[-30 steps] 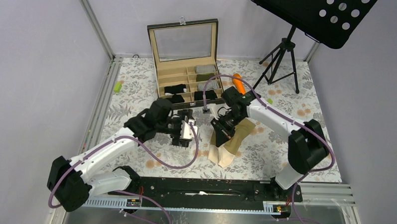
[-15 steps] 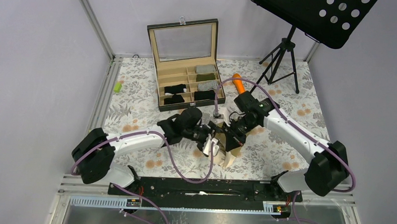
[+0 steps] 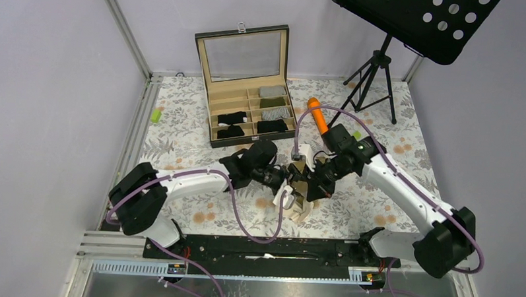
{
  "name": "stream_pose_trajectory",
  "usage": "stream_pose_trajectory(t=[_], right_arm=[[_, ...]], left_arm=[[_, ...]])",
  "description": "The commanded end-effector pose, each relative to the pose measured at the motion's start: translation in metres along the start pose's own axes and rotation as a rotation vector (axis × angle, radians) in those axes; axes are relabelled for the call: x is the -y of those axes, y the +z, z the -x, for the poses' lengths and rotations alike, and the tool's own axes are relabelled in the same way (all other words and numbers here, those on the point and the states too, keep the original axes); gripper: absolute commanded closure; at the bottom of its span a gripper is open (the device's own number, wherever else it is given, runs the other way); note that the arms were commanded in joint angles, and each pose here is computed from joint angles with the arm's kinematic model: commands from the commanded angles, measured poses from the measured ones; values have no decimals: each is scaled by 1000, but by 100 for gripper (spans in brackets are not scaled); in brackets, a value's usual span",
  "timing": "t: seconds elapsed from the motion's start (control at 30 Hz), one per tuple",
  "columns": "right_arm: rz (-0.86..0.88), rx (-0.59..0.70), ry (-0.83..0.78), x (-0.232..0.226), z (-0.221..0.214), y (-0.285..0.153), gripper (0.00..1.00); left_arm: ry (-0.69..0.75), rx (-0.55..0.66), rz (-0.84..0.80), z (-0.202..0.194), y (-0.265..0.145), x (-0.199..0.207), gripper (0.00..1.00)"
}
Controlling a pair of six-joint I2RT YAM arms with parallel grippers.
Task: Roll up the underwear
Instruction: Flatten out the underwear at the corner of the board.
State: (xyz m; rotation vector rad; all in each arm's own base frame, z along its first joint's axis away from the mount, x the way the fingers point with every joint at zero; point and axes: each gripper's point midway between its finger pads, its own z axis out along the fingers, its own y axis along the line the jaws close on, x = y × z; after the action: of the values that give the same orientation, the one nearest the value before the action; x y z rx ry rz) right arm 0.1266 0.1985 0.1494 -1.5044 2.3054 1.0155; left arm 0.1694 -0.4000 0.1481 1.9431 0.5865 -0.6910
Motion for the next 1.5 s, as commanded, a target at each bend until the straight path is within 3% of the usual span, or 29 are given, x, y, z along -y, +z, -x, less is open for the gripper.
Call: stream_pose_trajectory(t=[0.0, 0.13, 0.37, 0.83, 1.2, 1.47], right_arm=[[-96, 121, -94, 1, 16, -18, 100], [-108, 186, -106, -3, 16, -16, 100], [-100, 156, -76, 2, 12, -10, 100], [-151, 175, -73, 10, 15, -12, 100], [-191, 162, -78, 15, 10, -14, 100], [-185, 159, -76, 17, 13, -12, 100]], left_arm=[[47, 61, 88, 24, -9, -13, 40], [70, 43, 197, 20, -18, -14, 33], [22, 68, 271, 27, -10, -28, 28], [-57, 127, 100, 29, 10, -7, 43], [-20, 54, 10, 8, -9, 3, 38], [-116, 72, 126, 11, 8, -27, 40]])
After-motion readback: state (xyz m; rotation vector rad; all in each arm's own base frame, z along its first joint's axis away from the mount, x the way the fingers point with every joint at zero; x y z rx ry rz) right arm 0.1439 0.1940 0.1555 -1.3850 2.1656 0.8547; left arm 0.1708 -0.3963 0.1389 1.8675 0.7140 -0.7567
